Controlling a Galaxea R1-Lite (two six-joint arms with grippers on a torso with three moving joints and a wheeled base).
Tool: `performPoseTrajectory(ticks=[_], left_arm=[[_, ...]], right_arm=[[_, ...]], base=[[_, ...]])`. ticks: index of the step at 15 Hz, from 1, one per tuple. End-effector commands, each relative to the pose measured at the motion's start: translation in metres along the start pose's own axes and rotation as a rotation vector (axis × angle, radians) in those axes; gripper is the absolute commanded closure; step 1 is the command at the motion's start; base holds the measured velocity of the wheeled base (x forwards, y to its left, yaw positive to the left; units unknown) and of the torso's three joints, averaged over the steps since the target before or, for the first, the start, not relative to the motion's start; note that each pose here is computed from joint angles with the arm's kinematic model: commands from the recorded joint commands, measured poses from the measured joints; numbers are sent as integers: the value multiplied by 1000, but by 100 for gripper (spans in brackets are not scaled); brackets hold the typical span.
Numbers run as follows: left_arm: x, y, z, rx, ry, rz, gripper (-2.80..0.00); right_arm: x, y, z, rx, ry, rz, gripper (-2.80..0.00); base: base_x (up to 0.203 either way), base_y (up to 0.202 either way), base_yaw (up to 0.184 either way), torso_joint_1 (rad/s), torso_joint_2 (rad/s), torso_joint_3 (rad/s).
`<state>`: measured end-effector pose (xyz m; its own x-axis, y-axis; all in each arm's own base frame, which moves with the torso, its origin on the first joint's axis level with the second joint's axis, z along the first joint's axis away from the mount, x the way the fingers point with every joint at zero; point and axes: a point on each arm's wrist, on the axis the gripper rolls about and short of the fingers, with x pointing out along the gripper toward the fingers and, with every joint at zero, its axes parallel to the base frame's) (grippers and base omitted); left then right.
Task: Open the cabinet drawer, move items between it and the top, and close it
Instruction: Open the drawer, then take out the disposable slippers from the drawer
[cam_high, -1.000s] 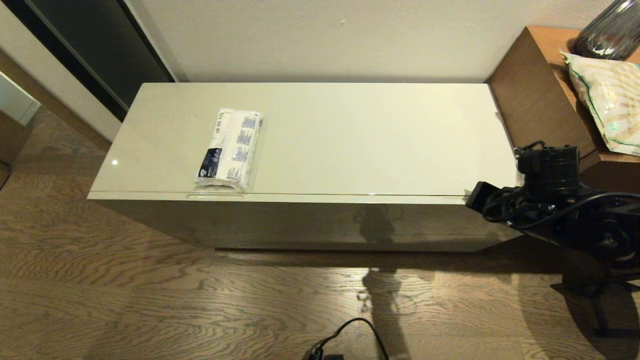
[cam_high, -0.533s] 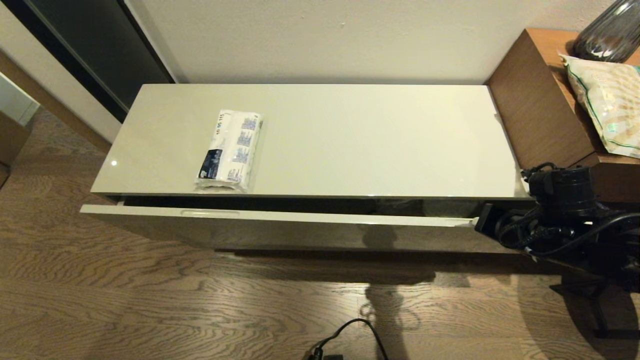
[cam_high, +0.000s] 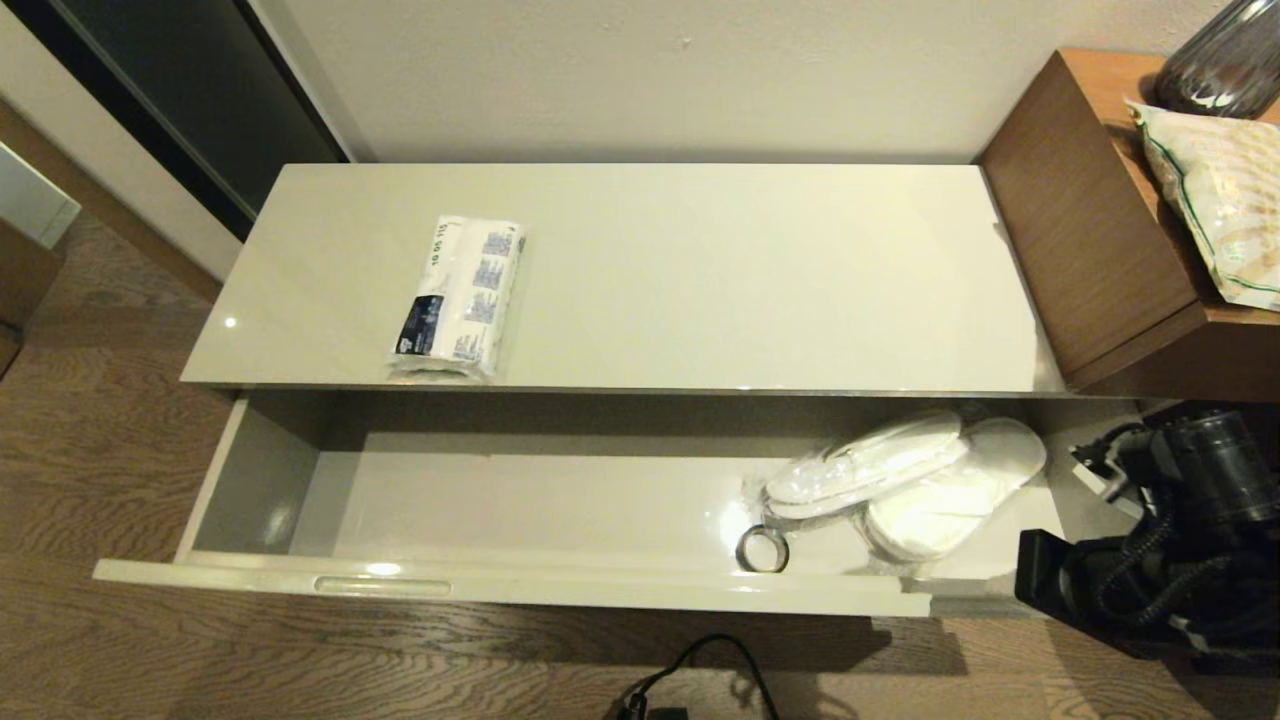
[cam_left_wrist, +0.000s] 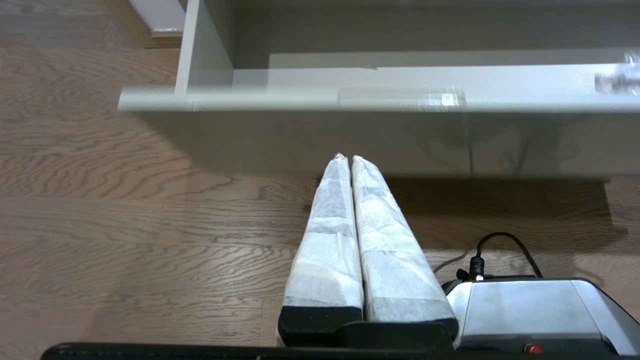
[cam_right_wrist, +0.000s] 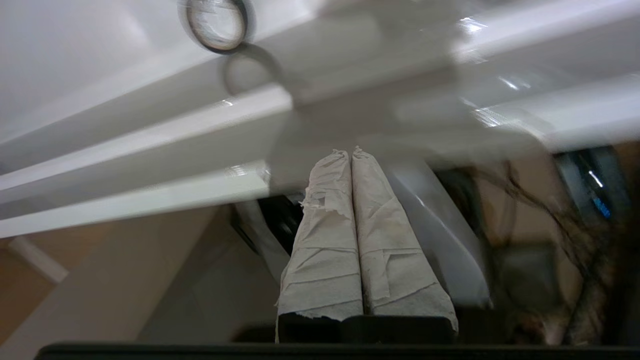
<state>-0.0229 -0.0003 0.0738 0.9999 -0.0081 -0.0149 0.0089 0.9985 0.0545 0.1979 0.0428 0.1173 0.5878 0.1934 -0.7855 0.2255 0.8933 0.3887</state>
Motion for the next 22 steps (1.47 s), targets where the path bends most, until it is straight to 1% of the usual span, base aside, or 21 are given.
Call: performPoseTrajectory(ticks=[1,3,5,7,9,10,14,15,16,18,21,22], left_arm=[[0,0,0,1,0,0,0],[0,0,0,1,0,0,0],[0,0,0,1,0,0,0],[0,0,0,1,0,0,0],[0,0,0,1,0,0,0],[0,0,0,1,0,0,0],[0,0,0,1,0,0,0],[0,0,0,1,0,0,0],[0,0,0,1,0,0,0],[0,0,0,1,0,0,0],[0,0,0,1,0,0,0],[0,0,0,1,0,0,0]], right_arm=[[-43,-4,-11,-8,-89,54,0],[-76,-5,-17,-10,-52,33,0],[-107,-2,-18,-14,-47,65,0],[-115,-1,-17,-17,-59,75,0],[-112,2,-10,-13,-71,72,0],[-107,5,-6,-9,-69,55,0],[-72,12,12,2,-56,-45,0],[-66,14,17,7,-68,-68,0],[-67,18,22,17,-83,-63,0],[-66,22,27,18,-82,-56,0],[-66,21,25,8,-65,-55,0],[-65,22,23,-1,-42,-25,0]], base=[[0,0,0,0,0,0],[0,0,0,0,0,0],[0,0,0,0,0,0],[0,0,0,0,0,0],[0,0,0,0,0,0],[0,0,0,0,0,0],[0,0,0,0,0,0],[0,0,0,0,0,0],[0,0,0,0,0,0],[0,0,0,0,0,0],[0,0,0,0,0,0],[0,0,0,0,0,0]])
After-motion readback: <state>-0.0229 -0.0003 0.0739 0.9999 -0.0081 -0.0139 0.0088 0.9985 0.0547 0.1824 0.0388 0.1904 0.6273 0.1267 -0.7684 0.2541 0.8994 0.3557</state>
